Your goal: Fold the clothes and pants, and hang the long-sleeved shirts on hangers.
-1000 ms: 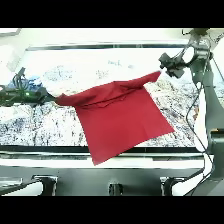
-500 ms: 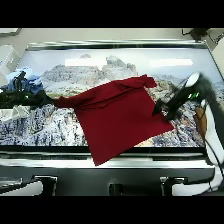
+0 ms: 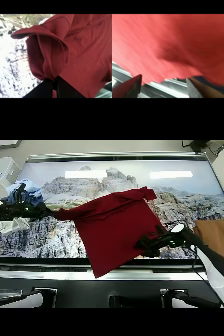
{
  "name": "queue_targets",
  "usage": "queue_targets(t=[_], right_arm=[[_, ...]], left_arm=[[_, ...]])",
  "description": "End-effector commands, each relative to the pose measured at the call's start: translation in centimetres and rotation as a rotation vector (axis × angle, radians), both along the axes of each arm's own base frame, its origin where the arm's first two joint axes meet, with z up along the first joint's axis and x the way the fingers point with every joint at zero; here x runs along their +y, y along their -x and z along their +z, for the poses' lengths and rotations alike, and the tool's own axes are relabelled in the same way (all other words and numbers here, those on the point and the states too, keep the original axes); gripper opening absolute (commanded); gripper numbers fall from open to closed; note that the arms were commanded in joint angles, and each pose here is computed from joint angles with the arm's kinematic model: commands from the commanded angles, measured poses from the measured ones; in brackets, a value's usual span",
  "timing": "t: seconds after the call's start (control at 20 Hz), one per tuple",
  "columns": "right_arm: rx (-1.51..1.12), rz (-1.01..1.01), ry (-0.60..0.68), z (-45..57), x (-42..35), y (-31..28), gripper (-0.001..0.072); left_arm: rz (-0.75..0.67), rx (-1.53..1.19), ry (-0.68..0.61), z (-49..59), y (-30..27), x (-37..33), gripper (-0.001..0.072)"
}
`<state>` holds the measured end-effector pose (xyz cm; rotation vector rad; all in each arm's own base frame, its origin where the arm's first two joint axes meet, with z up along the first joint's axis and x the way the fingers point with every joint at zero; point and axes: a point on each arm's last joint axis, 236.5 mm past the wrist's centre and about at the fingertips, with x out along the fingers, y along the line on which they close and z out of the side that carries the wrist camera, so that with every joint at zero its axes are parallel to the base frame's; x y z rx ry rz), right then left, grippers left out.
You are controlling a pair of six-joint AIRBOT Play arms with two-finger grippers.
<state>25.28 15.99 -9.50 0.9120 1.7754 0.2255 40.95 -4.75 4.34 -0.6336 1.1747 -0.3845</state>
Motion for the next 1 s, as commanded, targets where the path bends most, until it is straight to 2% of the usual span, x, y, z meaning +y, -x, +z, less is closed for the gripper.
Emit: queue_targets(t=[0.0, 0.05, 0.1, 0.15, 0.2, 0.35, 0.5, 0.6, 0.75, 0.8, 0.85, 0.9, 0.95], right_arm=[[-0.084, -0.132, 0.077, -1.9, 1.0, -2.8, 0.0591], [-0.101, -0.154, 0.096, -2.2, 1.2, -3.3, 0.0522], [-0.125, -0.189, 0.116, -2.4, 1.1, -4.3, 0.0355], [-0.143, -0.206, 0.120, -2.3, 1.0, -5.0, 0.0095], [-0.177, -0.226, 0.124, -1.7, 0.3, -6.4, 0.0035], [-0.343, -0.318, 0.165, 2.5, -5.3, -13.5, 0.0035], [-0.505, -0.549, 0.218, 8.4, -15.1, -20.2, 0.0036], [-0.510, -0.627, 0.231, 9.3, -18.6, -20.6, 0.0036], [-0.372, -0.472, 0.275, 6.2, -18.3, -16.7, 0.0040], [-0.325, -0.408, 0.287, 5.4, -18.0, -15.2, 0.0096], [-0.288, -0.328, 0.303, 4.8, -17.8, -13.5, 0.0258], [-0.232, -0.229, 0.310, 4.3, -17.6, -11.2, 0.0510], [-0.163, -0.143, 0.317, 3.9, -17.5, -8.7, 0.0556]], left_arm=[[0.002, 0.000, 0.000, 0.0, 0.0, 0.1, 0.0028], [0.002, 0.000, 0.000, 0.0, 0.0, 0.1, 0.0028], [0.002, 0.000, 0.000, 0.0, 0.0, 0.1, 0.0028], [0.002, 0.000, -0.001, 0.0, 0.0, 0.1, 0.0028], [0.002, 0.000, -0.001, 0.0, 0.0, 0.1, 0.0027], [0.001, 0.001, -0.006, -0.1, 0.0, 0.2, 0.0028], [-0.006, 0.020, -0.013, -0.8, 0.3, 0.2, 0.0028], [-0.017, 0.045, -0.006, -1.7, 0.9, -0.5, 0.0028], [-0.047, 0.090, 0.005, -3.2, 2.2, -2.0, 0.0028], [-0.051, 0.100, 0.008, -3.5, 2.5, -2.2, 0.0028], [-0.053, 0.104, 0.011, -3.6, 2.6, -2.3, 0.0028], [-0.052, 0.103, 0.011, -3.5, 2.6, -2.3, 0.0028], [-0.051, 0.103, 0.011, -3.5, 2.6, -2.3, 0.0028]])
